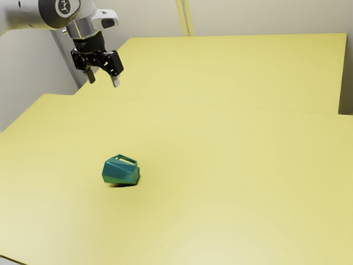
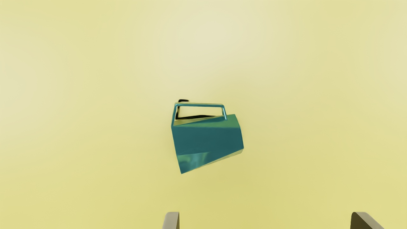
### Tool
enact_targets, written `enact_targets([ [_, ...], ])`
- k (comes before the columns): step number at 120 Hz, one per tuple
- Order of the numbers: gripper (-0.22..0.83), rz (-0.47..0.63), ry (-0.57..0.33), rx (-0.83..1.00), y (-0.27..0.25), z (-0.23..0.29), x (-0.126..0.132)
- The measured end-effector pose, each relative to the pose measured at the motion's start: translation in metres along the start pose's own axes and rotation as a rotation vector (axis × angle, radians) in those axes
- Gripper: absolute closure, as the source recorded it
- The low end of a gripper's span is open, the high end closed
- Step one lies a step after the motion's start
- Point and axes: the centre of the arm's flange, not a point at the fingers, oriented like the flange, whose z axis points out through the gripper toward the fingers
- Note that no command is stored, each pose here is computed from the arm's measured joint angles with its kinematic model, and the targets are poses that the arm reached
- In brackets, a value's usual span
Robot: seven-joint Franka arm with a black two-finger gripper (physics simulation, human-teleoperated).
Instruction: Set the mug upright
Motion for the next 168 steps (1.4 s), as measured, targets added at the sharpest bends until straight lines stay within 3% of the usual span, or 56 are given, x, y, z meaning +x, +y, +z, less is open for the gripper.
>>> enact_targets([
  [24,0.02,0.004,0.004,0.000,0.002,-0.002,-0.002],
  [61,0.02,0.001,0.012,-0.018,0.000,0.005,-0.026],
  [83,0.02,-0.072,0.027,-0.094,-0.042,0.036,-0.040],
  [168,0.03,-0.217,0.151,-0.467,-0.123,0.167,-0.091],
])
